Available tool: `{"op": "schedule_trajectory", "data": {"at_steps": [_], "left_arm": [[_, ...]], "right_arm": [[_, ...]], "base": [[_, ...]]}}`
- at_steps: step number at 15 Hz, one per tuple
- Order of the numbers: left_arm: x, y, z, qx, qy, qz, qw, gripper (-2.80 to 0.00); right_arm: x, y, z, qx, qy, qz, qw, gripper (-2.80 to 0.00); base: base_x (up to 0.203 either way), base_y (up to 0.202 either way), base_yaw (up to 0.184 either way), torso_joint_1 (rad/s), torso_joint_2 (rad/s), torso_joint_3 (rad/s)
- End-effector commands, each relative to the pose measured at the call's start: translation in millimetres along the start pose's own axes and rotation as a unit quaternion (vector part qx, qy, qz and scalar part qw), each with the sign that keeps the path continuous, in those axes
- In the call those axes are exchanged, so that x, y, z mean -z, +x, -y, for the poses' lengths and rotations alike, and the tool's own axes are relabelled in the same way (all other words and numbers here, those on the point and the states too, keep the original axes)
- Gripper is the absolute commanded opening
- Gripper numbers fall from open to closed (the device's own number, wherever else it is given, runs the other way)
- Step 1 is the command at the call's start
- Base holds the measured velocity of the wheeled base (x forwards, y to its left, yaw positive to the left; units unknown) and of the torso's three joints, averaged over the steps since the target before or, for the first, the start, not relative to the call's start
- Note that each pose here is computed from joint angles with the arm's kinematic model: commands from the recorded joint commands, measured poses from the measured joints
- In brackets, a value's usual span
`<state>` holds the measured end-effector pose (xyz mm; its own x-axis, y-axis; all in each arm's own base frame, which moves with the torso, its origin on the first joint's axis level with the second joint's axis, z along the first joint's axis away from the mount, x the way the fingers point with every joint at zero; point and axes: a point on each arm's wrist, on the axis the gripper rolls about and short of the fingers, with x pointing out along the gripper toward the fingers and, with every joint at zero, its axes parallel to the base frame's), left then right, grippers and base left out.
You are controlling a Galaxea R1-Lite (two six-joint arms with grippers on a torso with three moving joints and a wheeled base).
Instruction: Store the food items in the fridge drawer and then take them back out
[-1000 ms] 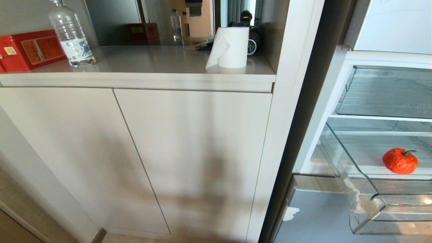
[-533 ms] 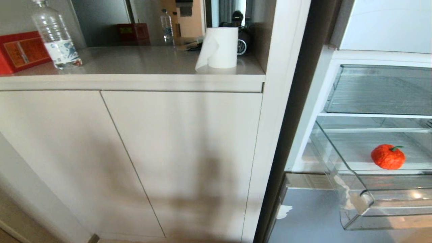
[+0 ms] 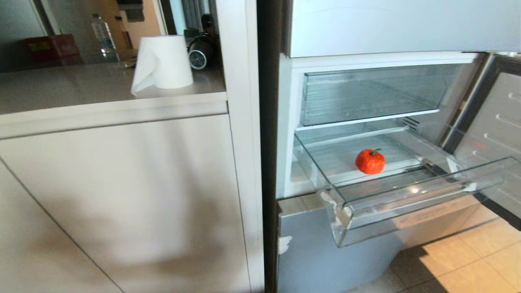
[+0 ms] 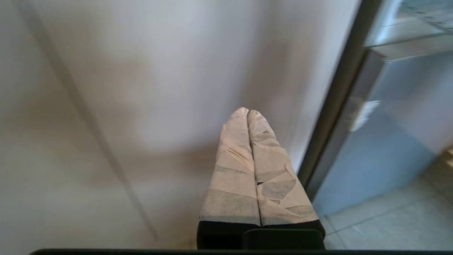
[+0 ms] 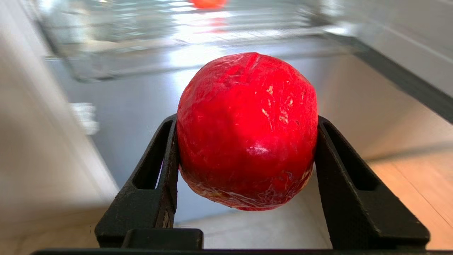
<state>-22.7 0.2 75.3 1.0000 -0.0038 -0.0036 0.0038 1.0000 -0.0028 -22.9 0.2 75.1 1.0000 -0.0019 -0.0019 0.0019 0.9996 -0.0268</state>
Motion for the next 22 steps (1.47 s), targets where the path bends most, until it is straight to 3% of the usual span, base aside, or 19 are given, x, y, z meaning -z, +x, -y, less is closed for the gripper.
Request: {"op": "schedule_trajectory", "data": {"at_steps": [1,12,15,17,19,22], "left_arm": [[0.0,0.1,0.0,0.000,0.000,0.000,1.0000,-2.80],[0.0,0.1,0.0,0.000,0.000,0.000,1.0000,-2.80],[0.0,0.1,0.0,0.000,0.000,0.000,1.0000,-2.80],[0.0,0.1,0.0,0.000,0.000,0.000,1.0000,-2.80],[0.0,0.1,0.0,0.000,0.000,0.000,1.0000,-2.80],[0.0,0.1,0.0,0.000,0.000,0.000,1.0000,-2.80]], "right_arm": [[0.0,0.1,0.0,0.000,0.000,-0.001,1.000,-2.80],[-0.4,0.0,0.0,-0.002,-0.001,0.001,1.000,-2.80],[-22.5,2.3,1.4,0.017,0.030,-0.008,0.999,-2.80],[-53.8,9.5,3.3,0.057,0.081,-0.018,0.995,-2.80],[-84.2,28.0,5.8,0.143,0.120,-0.043,0.982,-2.80],[-106.0,54.0,23.2,0.307,0.144,-0.071,0.938,-2.80]], "base": [[0.001,0.007,-0.176,0.002,0.00,0.012],[-0.001,0.007,-0.146,0.002,0.00,0.001],[0.000,0.000,0.000,0.000,0.00,0.000],[0.000,0.000,0.000,0.000,0.00,0.000],[0.000,0.000,0.000,0.000,0.00,0.000],[0.000,0.000,0.000,0.000,0.00,0.000]]}}
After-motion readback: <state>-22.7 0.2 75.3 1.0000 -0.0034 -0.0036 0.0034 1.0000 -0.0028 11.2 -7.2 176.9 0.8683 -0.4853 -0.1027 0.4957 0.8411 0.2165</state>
